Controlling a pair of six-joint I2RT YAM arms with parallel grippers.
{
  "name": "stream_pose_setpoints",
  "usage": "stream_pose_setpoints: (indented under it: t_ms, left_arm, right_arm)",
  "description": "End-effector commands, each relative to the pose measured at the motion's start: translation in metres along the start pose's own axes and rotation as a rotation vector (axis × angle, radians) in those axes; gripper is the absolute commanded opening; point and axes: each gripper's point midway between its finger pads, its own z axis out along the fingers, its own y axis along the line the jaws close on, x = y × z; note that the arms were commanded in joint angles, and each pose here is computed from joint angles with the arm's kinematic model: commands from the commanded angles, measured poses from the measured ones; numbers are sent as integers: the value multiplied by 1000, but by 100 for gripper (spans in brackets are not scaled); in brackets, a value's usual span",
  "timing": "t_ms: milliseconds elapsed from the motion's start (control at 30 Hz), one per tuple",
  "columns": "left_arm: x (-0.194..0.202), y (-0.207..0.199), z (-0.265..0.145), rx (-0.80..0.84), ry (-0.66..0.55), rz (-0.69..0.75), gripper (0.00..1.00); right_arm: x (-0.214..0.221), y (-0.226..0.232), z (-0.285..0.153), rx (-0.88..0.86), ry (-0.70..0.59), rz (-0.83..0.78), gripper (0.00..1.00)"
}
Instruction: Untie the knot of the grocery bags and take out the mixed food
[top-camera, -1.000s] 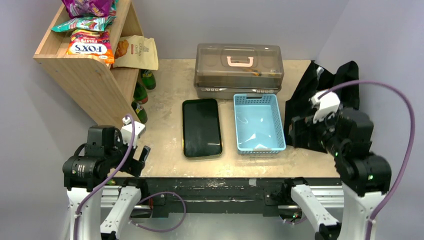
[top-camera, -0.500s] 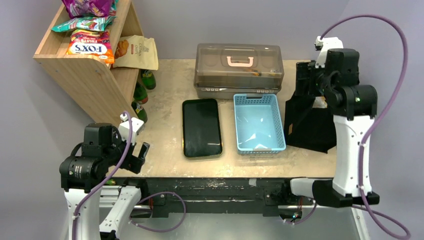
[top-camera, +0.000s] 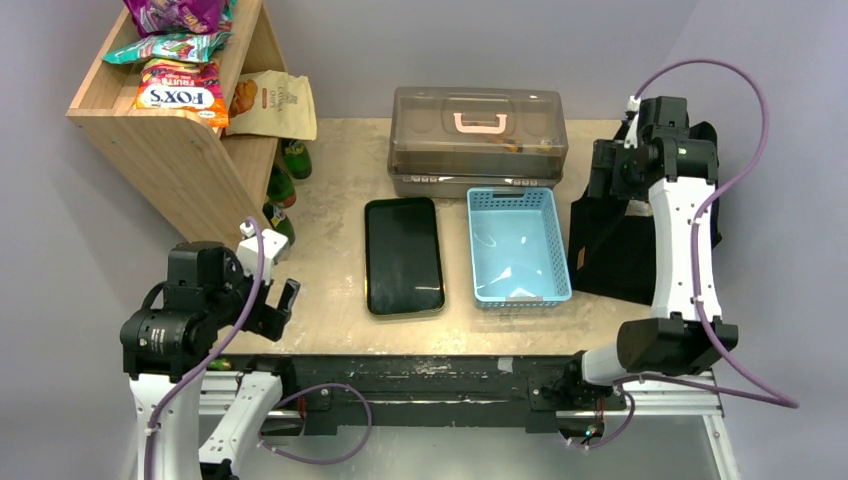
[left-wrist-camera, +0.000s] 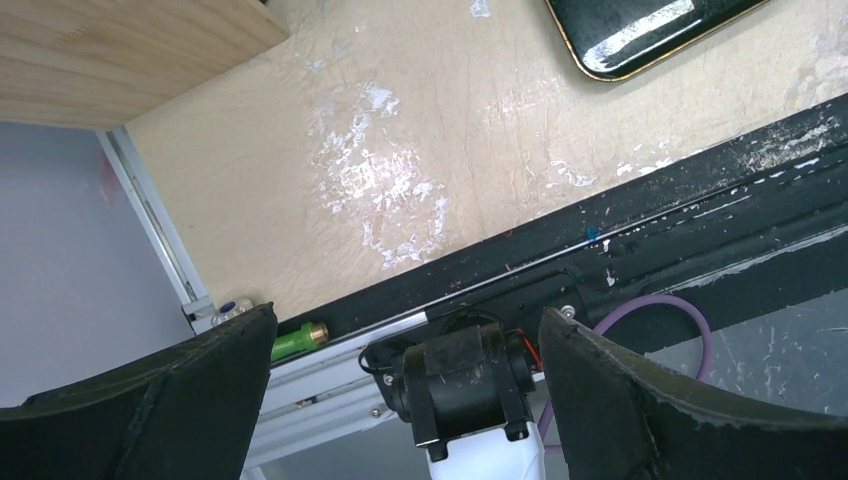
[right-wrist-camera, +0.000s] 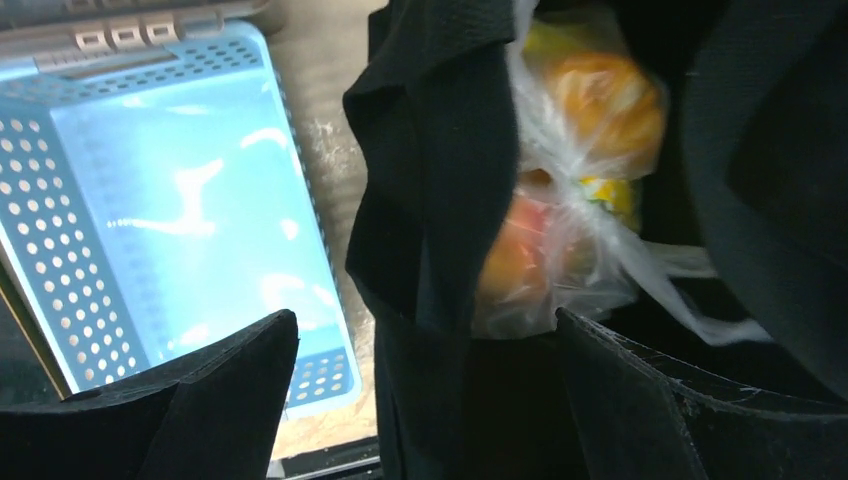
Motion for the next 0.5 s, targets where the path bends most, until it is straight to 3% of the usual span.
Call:
stream_pose_setpoints:
  t_ms: [0,200,267,300,400,467]
  left_arm:
    - [-13,1,6,13,-28,-11,100]
    - [-14,4,8,2,-25,6,100]
    - [-14,5,10,1,-19,9,100]
    - [-14,5,10,4,-19,11,100]
    - [-16,5,11,8,-21,12,100]
    - [-19,3,12,21,-24,6,100]
  right_arm:
    - [8,5,31,-59,47,43,94]
    - [46,-8,75,-84,192,34,73]
    - [46,-11,74,-99,194,34,54]
    - [44,-14,70,-96,184,34,33]
    - [21,-19,45,-99,80,36,0]
    - [-5,-26,20,-73,-46,40,0]
